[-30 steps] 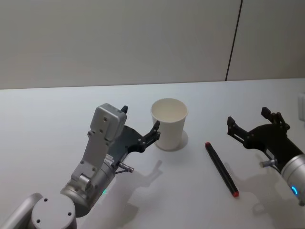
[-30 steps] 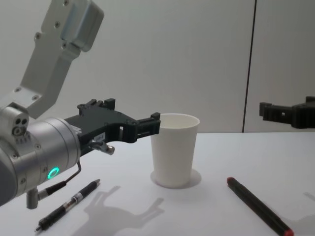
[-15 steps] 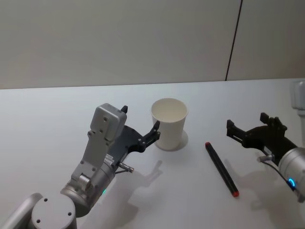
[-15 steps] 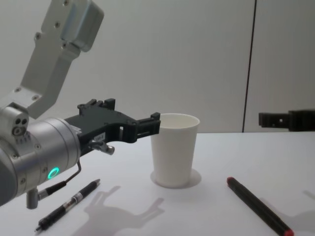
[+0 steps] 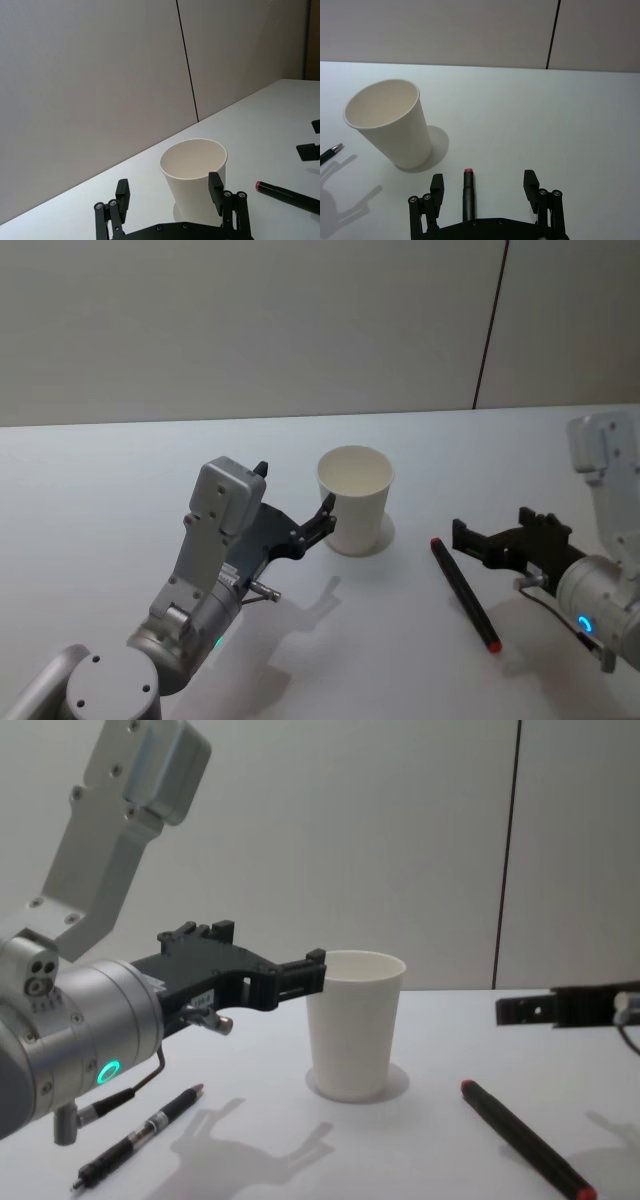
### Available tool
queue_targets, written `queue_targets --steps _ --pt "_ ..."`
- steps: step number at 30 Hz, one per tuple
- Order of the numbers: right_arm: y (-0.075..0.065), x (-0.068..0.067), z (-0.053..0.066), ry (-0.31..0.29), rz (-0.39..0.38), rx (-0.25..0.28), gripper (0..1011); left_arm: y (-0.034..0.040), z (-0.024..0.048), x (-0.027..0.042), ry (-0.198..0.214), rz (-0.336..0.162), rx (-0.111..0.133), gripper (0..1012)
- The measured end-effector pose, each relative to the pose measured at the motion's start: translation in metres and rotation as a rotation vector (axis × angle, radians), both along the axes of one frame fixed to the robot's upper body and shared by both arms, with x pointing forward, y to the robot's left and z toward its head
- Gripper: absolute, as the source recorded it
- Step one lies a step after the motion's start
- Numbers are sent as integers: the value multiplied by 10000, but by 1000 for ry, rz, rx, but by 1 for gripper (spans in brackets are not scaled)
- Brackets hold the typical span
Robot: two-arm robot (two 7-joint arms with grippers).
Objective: Place the pen into the pen holder.
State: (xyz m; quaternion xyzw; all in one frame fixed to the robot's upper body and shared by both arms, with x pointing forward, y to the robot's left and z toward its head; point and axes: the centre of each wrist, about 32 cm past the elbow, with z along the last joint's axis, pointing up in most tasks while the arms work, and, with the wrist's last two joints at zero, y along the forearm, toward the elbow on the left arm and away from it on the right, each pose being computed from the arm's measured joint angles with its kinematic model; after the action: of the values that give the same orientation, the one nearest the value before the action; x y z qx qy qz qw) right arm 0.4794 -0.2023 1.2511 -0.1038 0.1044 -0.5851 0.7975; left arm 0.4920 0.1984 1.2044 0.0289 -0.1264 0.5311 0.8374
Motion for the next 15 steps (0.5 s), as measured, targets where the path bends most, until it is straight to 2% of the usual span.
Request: queue_targets --steps 7,15 --pt "103 69 -32 64 20 2 1001 0 0 0 0 0 0 1004" --pt "193 133 -61 102 30 -4 1002 0 0 0 0 0 0 1004"
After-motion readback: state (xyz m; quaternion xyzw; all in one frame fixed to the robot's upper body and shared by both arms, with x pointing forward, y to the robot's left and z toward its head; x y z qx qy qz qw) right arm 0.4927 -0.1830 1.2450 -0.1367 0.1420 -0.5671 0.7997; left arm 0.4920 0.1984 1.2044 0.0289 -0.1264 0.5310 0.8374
